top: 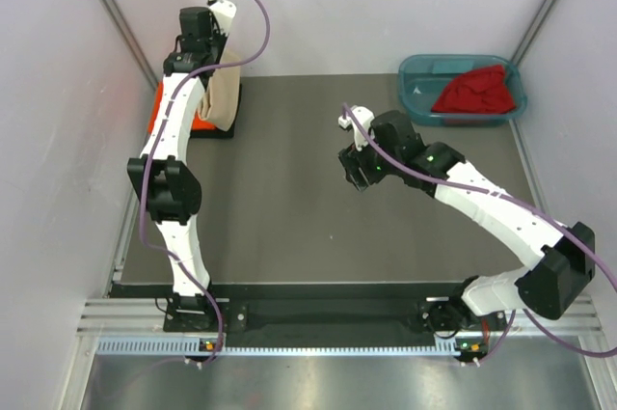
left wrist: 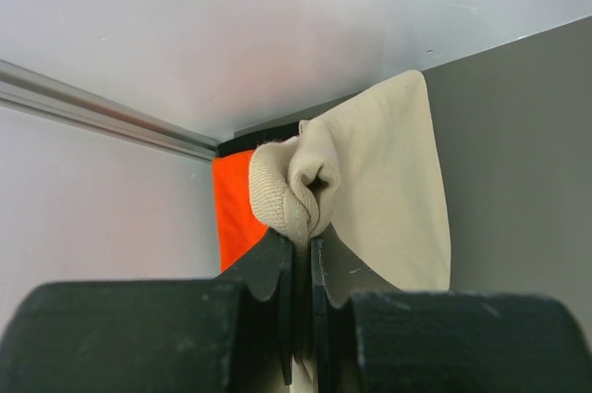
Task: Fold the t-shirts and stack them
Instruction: Neatly place the folded tshirt to the corner
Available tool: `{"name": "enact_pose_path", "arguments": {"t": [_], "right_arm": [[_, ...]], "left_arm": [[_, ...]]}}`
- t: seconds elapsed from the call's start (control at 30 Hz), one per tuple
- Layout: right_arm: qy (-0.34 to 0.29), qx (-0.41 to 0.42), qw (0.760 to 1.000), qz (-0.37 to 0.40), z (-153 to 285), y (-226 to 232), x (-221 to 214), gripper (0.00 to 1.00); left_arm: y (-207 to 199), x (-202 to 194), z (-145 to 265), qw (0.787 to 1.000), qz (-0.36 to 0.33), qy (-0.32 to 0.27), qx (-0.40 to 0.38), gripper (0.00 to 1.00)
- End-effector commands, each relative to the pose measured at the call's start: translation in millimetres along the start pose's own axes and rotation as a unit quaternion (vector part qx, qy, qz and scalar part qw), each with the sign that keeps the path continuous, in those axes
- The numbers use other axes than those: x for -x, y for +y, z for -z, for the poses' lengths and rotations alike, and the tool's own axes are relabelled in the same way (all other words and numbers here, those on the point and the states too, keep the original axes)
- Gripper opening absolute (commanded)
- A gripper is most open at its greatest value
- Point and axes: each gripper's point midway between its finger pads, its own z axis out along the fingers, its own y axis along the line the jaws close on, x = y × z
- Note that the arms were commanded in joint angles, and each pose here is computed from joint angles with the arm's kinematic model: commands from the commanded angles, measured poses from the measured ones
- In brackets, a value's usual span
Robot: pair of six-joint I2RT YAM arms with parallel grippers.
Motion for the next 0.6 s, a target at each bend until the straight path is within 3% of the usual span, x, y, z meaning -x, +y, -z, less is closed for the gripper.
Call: {"name": "enact_pose_path", "arguments": {"t": [0.0, 0.57], "right_arm": [[-0.039, 0.001, 0.999, 0.0, 5.7, -6.6, 27.5, 0.66], [-0.024, -0.002, 1.0, -0.008, -6.3, -14.9, 29.1, 0.65]], "left_arm": [[28.3, 48.6, 20.6, 0.997, 0.015, -0.075, 0.035, 0.0], [30.9, 17.5, -16.8, 0.997, 0.016, -0.057, 0.041, 0.0]]}}
